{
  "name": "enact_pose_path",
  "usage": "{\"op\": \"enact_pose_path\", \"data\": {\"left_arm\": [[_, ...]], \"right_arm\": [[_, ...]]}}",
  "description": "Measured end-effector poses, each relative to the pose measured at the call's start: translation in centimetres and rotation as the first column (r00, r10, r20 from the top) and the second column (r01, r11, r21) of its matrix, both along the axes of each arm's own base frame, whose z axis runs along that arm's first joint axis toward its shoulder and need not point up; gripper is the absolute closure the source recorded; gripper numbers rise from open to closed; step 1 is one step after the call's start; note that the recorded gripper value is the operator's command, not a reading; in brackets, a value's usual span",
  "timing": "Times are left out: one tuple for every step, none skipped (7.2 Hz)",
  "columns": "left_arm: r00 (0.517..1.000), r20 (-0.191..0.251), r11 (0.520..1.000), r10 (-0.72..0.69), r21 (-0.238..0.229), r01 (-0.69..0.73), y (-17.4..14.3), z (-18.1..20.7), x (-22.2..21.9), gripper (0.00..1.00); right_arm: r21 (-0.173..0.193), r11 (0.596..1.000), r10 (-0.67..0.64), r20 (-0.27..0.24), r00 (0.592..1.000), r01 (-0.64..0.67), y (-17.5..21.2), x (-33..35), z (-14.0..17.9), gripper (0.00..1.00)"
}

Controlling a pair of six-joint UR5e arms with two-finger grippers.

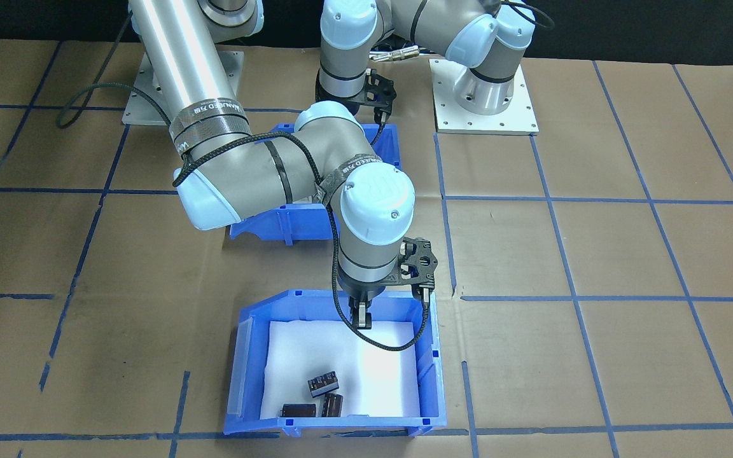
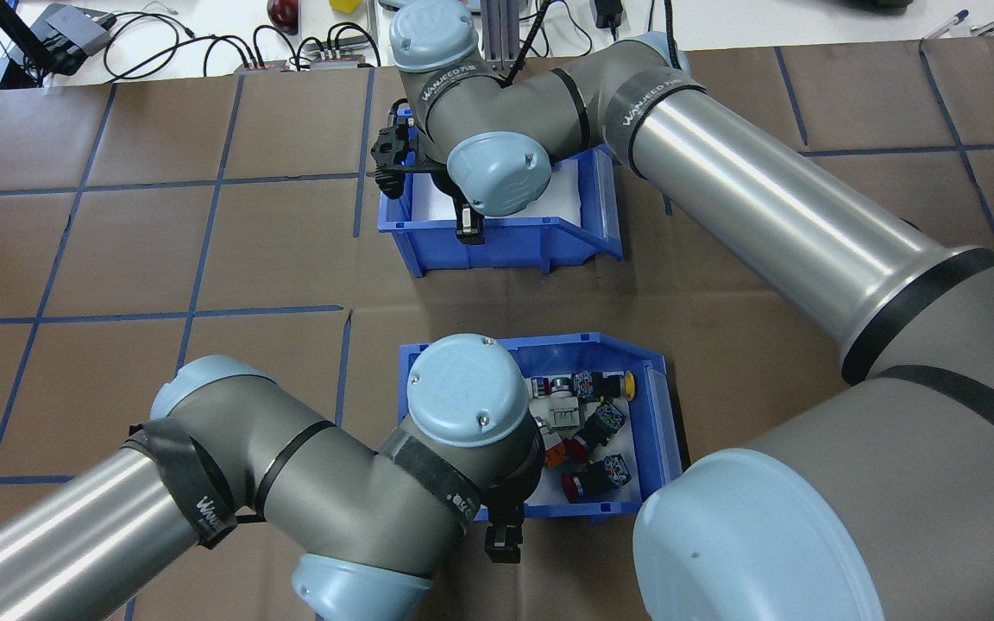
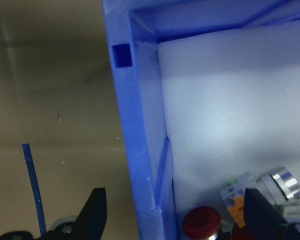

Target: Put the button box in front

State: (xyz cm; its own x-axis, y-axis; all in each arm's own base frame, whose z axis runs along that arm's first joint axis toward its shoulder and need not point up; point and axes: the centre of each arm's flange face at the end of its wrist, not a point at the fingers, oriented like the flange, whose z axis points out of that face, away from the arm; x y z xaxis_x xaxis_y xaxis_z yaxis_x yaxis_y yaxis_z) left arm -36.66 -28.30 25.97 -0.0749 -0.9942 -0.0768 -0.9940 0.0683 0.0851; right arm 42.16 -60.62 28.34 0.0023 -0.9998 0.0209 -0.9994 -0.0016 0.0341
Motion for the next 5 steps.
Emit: {"op": "enact_pose_path", "data": {"left_arm": [[1.000,-0.017,1.000,0.017,-0.025,-0.017,-0.7,-1.0,-0.7,0.94],[0.999,-0.029,0.999,0.031,-0.040,-0.032,-0.9,-1.2,-1.0,1.00],[0.999,-0.040,0.998,0.033,-0.057,-0.035,-0.8,-0.6,-1.1,1.00],[0.999,-0.047,0.997,0.025,-0.074,-0.029,-0.6,0.2,-0.9,1.00],[0.999,-0.048,0.996,-0.002,-0.093,-0.003,-0.3,1.6,-0.4,1.00]], "right_arm": [[-0.008,1.000,-0.003,0.003,1.000,0.003,-0.2,-0.2,0.5,0.93],[-0.021,1.000,-0.009,0.008,1.000,0.009,-0.4,-0.6,1.5,0.94],[-0.038,0.999,-0.014,0.011,1.000,0.014,-0.8,-1.7,3.3,0.94],[-0.056,0.998,-0.013,0.000,1.000,0.013,-1.3,-3.8,5.6,0.94],[-0.068,0.998,-0.005,-0.021,1.000,0.004,-2.4,-7.5,7.7,0.94]]}}
